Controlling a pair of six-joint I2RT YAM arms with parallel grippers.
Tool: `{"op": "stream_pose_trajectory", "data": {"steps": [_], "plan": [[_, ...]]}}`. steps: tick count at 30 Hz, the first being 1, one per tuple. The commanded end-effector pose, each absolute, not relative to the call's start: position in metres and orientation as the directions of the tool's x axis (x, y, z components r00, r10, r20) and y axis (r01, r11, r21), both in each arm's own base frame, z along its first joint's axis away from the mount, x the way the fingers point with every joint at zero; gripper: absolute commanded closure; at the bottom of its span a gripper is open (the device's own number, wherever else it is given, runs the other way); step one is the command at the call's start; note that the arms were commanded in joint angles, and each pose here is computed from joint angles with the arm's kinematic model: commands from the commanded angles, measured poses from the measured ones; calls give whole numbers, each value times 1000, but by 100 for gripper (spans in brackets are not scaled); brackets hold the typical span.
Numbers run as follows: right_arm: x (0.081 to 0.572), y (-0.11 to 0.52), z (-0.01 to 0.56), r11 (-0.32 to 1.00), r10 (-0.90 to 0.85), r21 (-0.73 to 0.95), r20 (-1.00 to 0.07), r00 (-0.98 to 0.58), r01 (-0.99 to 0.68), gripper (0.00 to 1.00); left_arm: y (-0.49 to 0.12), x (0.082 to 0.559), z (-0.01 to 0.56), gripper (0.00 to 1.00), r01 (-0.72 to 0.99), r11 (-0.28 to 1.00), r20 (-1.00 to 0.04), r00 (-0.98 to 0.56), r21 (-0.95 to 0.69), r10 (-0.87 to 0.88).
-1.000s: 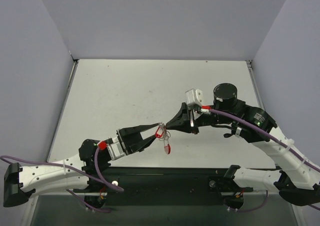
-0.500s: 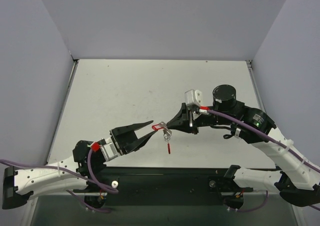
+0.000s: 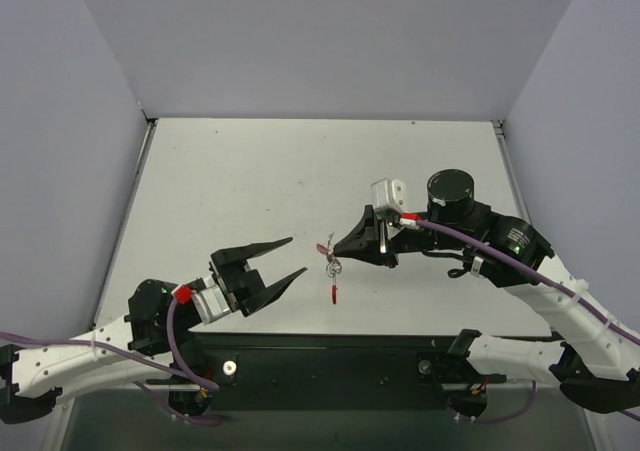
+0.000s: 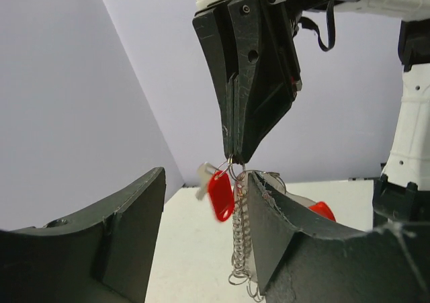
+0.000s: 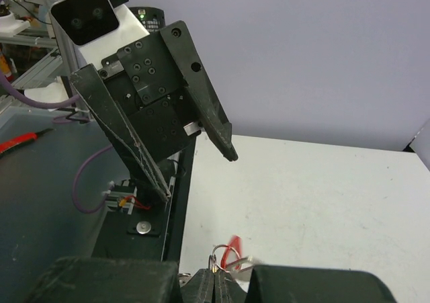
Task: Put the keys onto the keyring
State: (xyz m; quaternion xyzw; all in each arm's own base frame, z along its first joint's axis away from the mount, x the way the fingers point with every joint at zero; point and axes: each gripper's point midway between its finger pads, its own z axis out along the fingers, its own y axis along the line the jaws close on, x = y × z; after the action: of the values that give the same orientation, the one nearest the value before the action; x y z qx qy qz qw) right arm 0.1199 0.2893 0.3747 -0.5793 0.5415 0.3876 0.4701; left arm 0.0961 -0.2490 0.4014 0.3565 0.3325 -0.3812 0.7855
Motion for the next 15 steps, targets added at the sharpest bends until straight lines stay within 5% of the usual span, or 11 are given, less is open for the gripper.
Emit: {"op": "stream_pose_trajectory", "data": {"steps": [1, 15], "plan": [[122, 293, 392, 28, -206, -174, -965, 165, -984, 100, -259, 97, 404, 39, 829, 401, -835, 502, 390, -225], [115, 289, 393, -13, -208, -191, -960, 189, -981, 100, -277, 95, 393, 44, 830, 211, -853, 519, 516, 42]]}}
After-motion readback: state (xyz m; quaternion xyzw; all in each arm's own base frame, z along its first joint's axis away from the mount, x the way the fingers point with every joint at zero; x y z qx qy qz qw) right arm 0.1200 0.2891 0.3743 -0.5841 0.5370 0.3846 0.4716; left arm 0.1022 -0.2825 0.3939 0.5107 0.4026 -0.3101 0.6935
